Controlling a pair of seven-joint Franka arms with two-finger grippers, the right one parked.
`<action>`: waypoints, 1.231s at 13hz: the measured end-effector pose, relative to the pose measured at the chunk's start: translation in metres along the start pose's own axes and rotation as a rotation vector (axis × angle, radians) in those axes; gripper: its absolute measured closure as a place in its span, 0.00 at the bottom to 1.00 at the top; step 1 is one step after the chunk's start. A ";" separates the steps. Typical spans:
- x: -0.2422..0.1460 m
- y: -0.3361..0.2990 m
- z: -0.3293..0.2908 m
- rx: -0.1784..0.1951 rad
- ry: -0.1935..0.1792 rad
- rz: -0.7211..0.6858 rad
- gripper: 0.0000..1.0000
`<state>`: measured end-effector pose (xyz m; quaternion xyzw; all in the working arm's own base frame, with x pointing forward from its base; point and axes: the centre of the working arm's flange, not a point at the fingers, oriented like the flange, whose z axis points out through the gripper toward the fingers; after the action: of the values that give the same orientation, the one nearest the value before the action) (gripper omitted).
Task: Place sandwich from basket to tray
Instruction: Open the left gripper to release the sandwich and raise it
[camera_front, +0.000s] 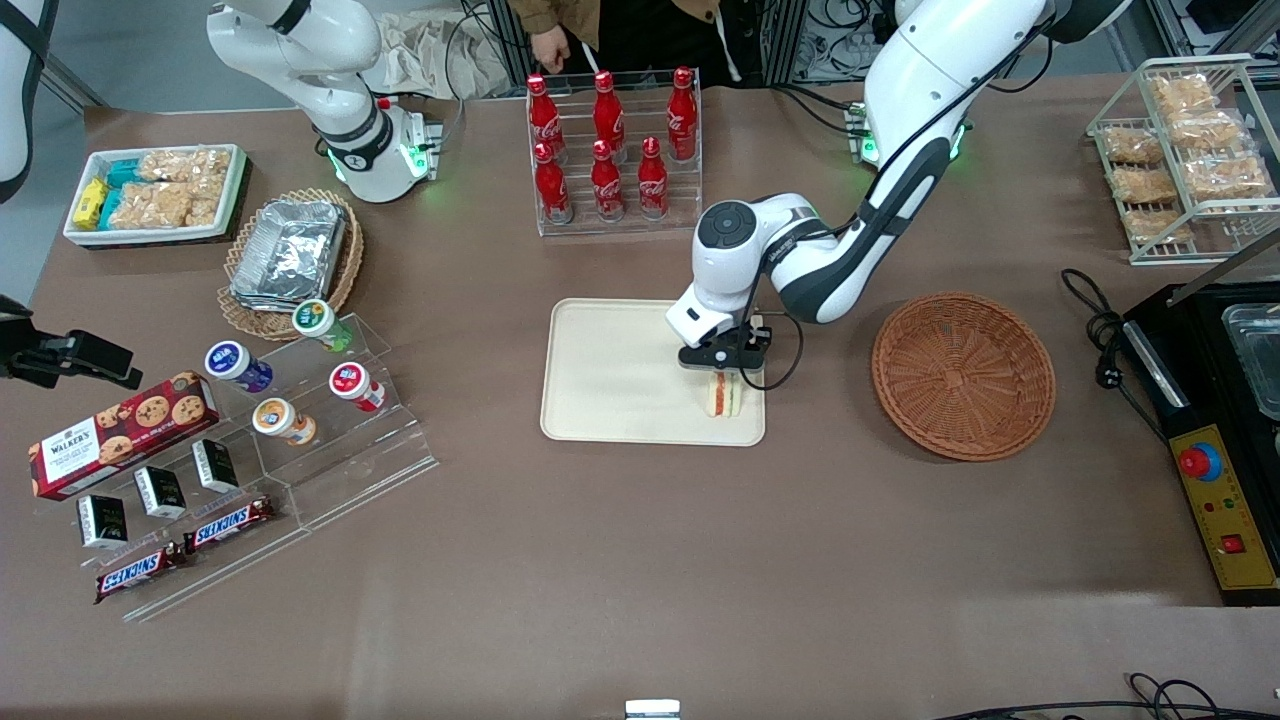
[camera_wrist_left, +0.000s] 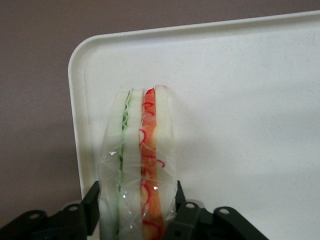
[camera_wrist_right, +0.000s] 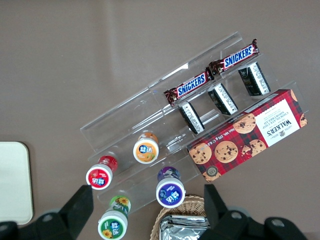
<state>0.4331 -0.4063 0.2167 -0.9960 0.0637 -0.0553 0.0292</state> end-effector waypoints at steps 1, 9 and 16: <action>0.002 -0.001 -0.001 0.002 0.003 -0.003 0.21; 0.055 -0.018 -0.115 0.072 0.000 -0.198 0.00; 0.109 -0.174 -0.363 0.041 -0.070 -0.332 0.00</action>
<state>0.5209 -0.2670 0.6001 -0.9934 -0.1039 -0.0259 0.0420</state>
